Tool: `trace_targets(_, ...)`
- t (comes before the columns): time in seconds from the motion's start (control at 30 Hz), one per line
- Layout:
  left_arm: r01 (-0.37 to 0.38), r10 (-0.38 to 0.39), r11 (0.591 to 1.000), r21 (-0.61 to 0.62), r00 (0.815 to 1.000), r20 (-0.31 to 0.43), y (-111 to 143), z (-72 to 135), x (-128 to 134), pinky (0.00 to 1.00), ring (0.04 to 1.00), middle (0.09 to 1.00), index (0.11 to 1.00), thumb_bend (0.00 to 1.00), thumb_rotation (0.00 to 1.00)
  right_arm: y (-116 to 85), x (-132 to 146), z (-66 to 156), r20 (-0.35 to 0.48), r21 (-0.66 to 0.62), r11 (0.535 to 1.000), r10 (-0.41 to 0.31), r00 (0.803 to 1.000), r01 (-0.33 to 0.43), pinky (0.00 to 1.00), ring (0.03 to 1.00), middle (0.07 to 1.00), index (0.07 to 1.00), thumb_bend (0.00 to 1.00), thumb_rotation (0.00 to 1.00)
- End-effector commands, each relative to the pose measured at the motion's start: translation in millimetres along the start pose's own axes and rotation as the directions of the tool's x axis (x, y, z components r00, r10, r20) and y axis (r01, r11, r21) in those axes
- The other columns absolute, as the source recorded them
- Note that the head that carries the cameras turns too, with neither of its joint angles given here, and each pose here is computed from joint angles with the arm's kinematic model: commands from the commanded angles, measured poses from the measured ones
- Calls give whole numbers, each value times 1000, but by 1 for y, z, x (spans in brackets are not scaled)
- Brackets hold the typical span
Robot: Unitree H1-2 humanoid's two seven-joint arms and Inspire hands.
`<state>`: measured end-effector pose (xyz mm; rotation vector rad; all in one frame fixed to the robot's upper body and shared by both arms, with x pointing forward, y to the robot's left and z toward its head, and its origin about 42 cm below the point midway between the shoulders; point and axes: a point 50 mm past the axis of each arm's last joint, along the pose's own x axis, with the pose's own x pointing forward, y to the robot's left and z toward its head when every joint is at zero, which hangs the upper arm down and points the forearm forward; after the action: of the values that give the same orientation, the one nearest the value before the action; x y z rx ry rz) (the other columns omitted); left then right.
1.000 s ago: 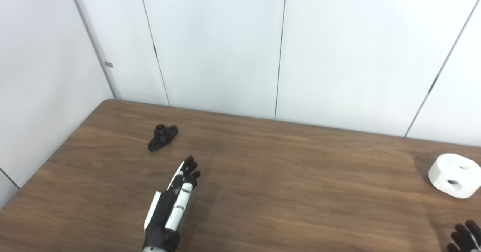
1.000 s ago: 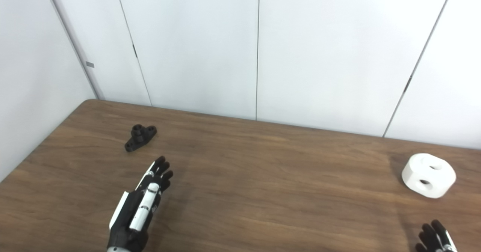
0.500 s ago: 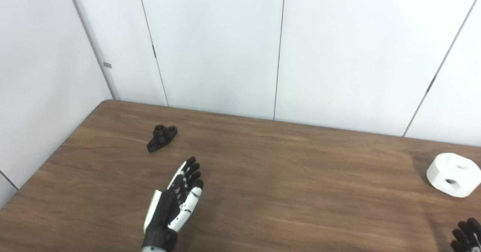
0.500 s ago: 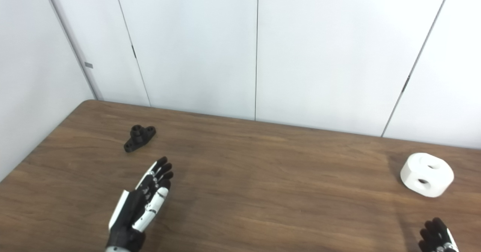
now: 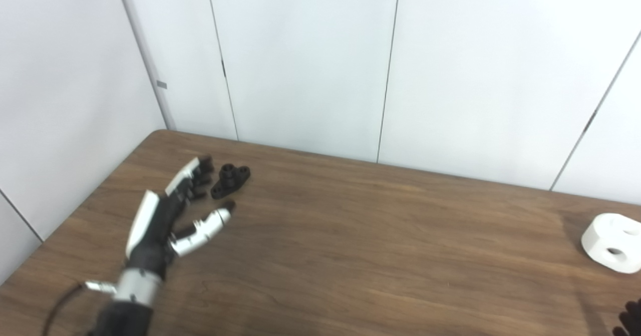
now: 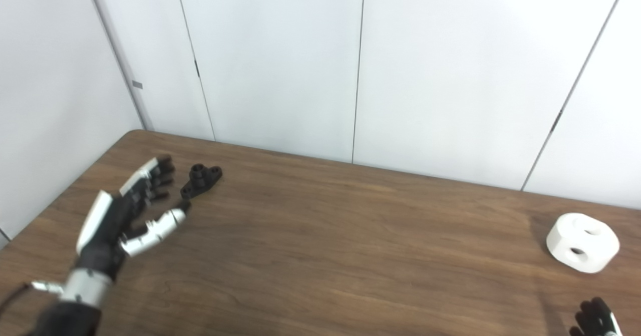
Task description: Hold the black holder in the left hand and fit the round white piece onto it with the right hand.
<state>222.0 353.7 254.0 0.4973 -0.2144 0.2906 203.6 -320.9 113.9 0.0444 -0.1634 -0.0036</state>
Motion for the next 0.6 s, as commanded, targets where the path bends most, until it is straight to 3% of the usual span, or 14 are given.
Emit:
trace_targets(0.0,-14,11,998,58,999,43,10,10,9,884,918,929,935,675,275,5,-5,-21,-39,39,999,-4,999,5,1000,992,979,982,708,915)
trace_targets(0.2,-41,43,976,214,999,0,20,7,29,983,993,993,943,727,310,6,-6,-21,-40,41,999,-4,999,6,995,984,981,986,689,923)
trace_targets(0.33,-28,40,953,301,999,-35,22,2,40,950,994,998,956,747,326,6,-7,-21,-43,40,999,1,999,0,998,982,979,987,685,925)
trace_targets(0.57,-27,39,857,515,999,-12,19,-24,67,999,999,964,916,802,361,7,-8,-20,-46,37,999,5,999,-4,1000,984,975,983,678,929)
